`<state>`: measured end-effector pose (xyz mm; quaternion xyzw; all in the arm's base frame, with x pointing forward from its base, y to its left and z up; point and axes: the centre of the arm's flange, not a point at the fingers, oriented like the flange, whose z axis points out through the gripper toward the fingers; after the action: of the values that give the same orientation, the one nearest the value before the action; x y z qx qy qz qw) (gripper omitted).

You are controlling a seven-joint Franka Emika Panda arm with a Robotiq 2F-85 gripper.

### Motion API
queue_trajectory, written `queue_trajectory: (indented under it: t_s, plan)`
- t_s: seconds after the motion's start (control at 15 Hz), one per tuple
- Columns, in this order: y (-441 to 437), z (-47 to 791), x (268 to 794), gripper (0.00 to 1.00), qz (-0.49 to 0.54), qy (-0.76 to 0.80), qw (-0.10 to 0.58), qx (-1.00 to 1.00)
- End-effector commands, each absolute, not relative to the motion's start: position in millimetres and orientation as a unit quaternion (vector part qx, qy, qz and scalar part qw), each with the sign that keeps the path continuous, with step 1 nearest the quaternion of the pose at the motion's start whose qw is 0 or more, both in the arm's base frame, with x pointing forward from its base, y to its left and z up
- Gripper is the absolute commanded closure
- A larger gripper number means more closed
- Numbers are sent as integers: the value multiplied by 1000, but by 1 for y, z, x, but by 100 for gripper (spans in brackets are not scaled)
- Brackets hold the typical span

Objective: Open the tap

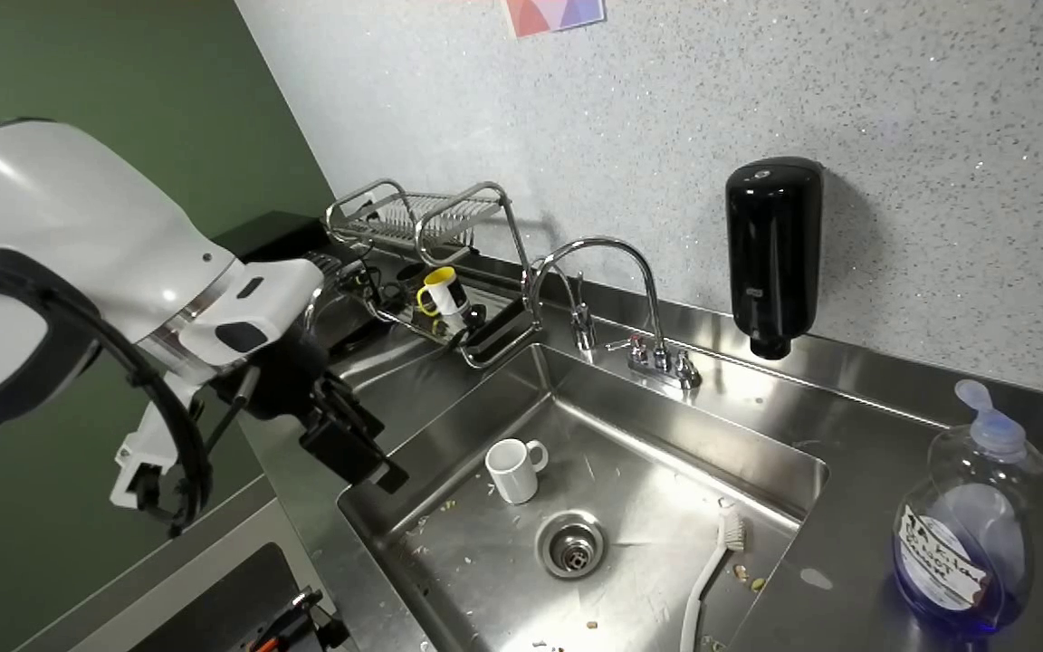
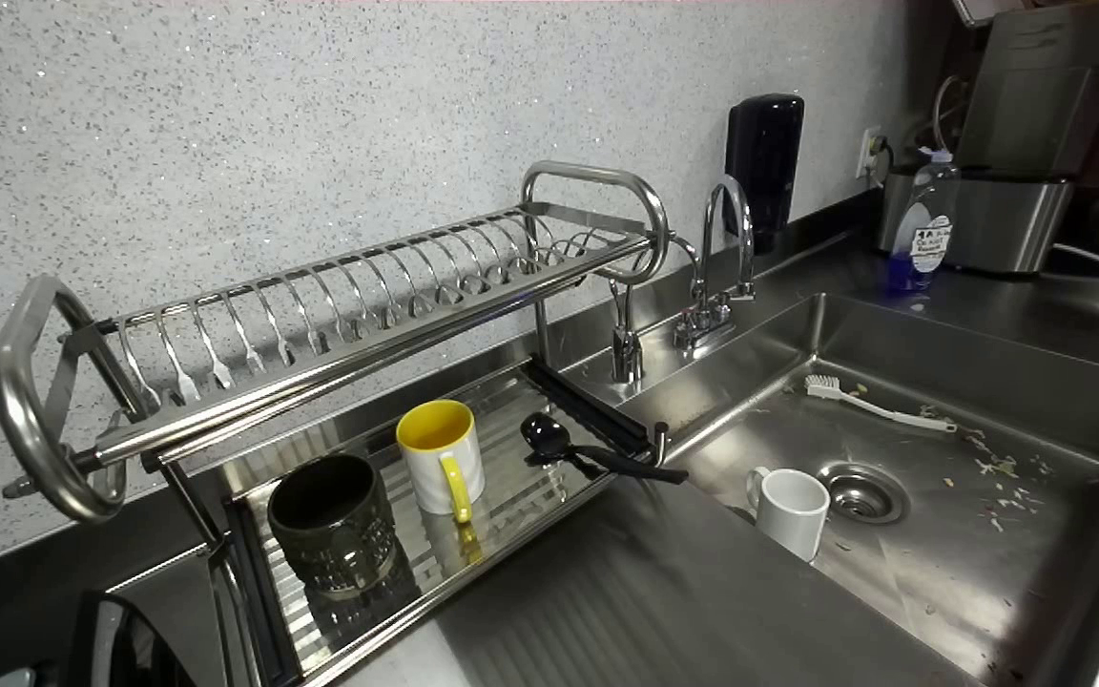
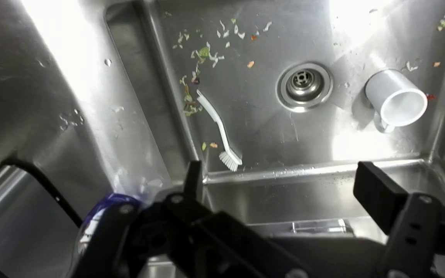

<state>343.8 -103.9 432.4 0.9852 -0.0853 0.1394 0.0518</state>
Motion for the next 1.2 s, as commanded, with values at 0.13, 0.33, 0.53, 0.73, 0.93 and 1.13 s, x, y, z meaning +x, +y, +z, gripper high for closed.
queue_trajectory:
  t_s: [0.13, 0.33, 0.53, 0.73, 0.93, 1.13]
  plan:
    - [-101, 414, 444, 0, 229, -52, 46, 971]
    - [-106, 397, 488, 0, 227, -35, 47, 972]
    - [-116, 376, 534, 0, 199, -41, 50, 978]
    - [-130, 349, 580, 0, 173, -57, 51, 982]
    - [-121, 342, 557, 0, 179, -56, 56, 981]
    - [-125, 335, 570, 0, 177, -57, 58, 981]
